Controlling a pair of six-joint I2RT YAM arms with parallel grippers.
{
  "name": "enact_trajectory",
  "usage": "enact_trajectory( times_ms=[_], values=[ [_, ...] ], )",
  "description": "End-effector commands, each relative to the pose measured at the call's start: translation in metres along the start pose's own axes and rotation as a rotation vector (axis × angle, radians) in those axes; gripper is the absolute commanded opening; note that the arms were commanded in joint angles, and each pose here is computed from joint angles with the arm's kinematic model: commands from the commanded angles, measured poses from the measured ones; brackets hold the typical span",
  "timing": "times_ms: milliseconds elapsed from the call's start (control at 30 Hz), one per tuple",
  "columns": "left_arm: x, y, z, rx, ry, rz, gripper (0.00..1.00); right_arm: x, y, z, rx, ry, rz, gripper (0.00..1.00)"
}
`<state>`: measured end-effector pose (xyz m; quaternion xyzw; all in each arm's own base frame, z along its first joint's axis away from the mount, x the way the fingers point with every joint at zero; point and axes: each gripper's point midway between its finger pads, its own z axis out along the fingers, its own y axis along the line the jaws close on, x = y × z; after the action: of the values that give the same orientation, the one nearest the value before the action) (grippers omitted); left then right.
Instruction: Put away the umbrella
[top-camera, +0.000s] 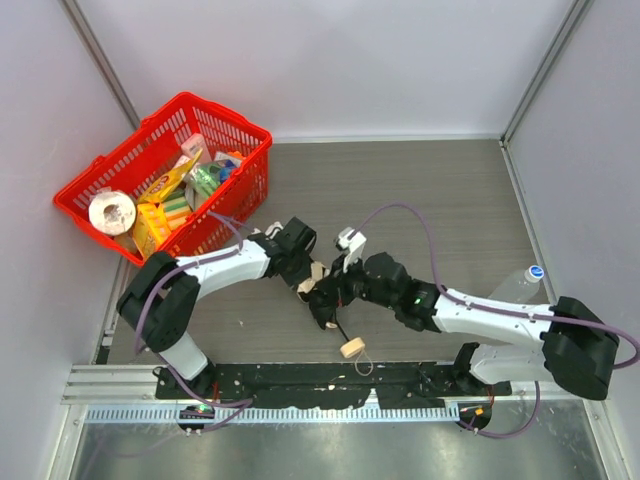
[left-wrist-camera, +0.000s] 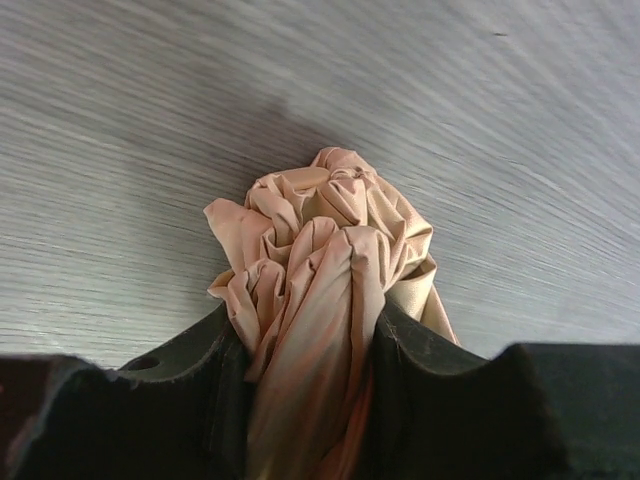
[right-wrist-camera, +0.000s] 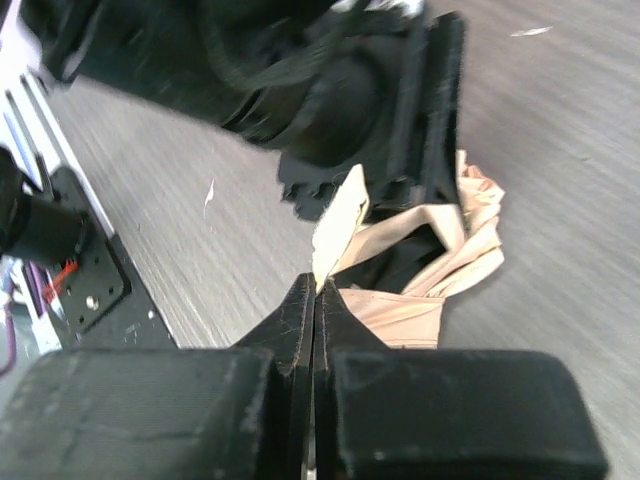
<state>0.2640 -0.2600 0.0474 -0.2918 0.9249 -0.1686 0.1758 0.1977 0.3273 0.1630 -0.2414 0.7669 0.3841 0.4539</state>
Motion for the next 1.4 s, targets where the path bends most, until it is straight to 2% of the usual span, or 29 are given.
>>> enact_trajectory(
  times_ms=[0, 200, 333, 600, 767, 933, 1133, 1367],
  values=[
    [-0.017, 0.035, 0.021, -0.164, -0.059, -0.053, 0.00, -0.035, 0.070, 0.004, -0.207, -0.170, -0.083, 0.01],
    [-0.009, 0.032, 0.028, -0.122, -0.034, -0.128, 0.00, 0.013, 0.033, 0.026, -0.047, -0.058, -0.135, 0.01],
    [0.002, 0.034, 0.031, -0.124, 0.015, -0.149, 0.00, 0.039, 0.012, 0.039, 0.031, 0.051, -0.248, 0.01],
    [0.014, 0.033, 0.028, -0.095, 0.080, -0.156, 0.00, 0.083, -0.010, 0.049, 0.056, 0.263, -0.428, 0.02],
    [0.014, 0.033, 0.023, -0.073, 0.081, -0.175, 0.00, 0.123, -0.045, 0.041, 0.154, 0.438, -0.510, 0.03],
    [0.013, 0.033, 0.019, -0.090, 0.094, -0.221, 0.00, 0.132, -0.050, 0.034, 0.175, 0.442, -0.471, 0.04],
    [0.011, 0.026, 0.017, -0.077, 0.104, -0.245, 0.00, 0.144, -0.036, 0.039, 0.119, 0.412, -0.329, 0.16],
    [0.013, 0.031, 0.017, -0.072, 0.108, -0.255, 0.00, 0.118, -0.021, 0.031, 0.091, 0.302, -0.129, 0.25]
  ],
)
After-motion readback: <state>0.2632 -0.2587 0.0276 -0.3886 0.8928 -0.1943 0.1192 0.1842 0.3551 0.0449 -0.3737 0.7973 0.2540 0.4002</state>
